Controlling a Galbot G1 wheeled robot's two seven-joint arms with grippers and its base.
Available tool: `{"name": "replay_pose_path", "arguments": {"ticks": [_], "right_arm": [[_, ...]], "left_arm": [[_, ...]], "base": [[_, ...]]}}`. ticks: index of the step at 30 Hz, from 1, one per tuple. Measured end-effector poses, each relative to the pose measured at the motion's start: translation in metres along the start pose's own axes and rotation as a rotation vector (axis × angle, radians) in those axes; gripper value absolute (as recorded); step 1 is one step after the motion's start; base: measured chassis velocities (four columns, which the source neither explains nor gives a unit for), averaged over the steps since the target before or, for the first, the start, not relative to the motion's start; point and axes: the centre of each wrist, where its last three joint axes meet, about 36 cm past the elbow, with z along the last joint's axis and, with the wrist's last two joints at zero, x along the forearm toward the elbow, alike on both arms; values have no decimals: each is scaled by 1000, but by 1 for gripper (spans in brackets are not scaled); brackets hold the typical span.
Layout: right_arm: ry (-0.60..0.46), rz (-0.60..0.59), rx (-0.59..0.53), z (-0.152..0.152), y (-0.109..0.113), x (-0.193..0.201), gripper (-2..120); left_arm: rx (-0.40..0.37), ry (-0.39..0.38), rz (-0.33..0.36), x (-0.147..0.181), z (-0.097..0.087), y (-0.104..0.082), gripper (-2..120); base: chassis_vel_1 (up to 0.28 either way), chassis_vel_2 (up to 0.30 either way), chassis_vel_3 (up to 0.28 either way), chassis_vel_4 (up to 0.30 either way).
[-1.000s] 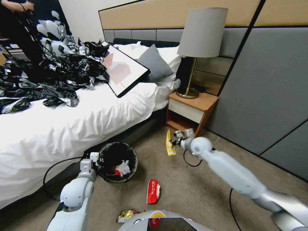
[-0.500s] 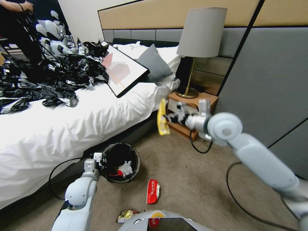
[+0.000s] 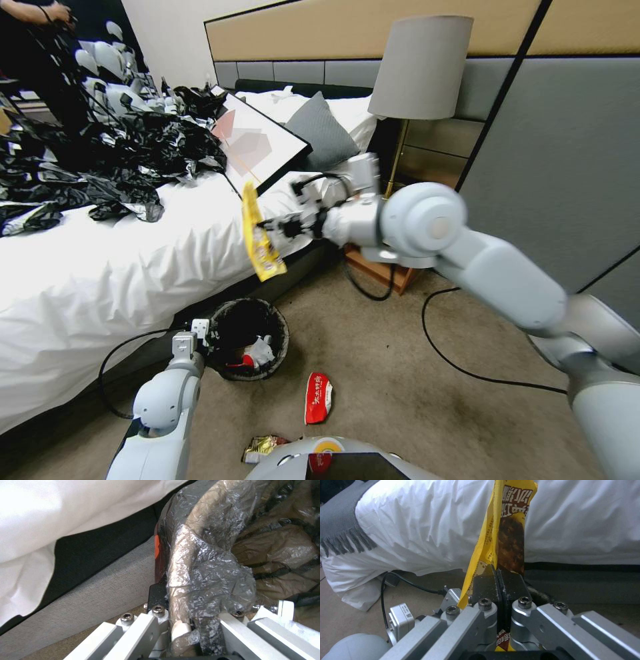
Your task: Pick up the trash bin, then pick up the garbage from the floor and place it into the trash bin.
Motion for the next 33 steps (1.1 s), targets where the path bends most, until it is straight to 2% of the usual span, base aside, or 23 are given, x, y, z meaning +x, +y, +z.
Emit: {"name": "replay_pose_path", "arguments": {"ticks": [9, 23, 31, 32, 33], "right_arm": [[98, -12, -14, 38, 6, -47, 0], [188, 35, 5, 66, 3, -96, 0], [202, 54, 22, 71, 0, -100, 23], [203, 61, 27, 72, -2, -100, 30], [203, 61, 27, 72, -2, -100, 30]], "left_arm": [[7, 10, -5, -4, 3, 2, 0], [11, 12, -6, -6, 3, 2, 0], [12, 17, -8, -5, 5, 4, 0], [12, 18, -8, -5, 5, 4, 0], [12, 18, -8, -5, 5, 4, 0]], "base": [[0, 0, 0, 0], [0, 0, 0, 0], [0, 0, 0, 0], [0, 0, 0, 0], [0, 0, 0, 0]]}}
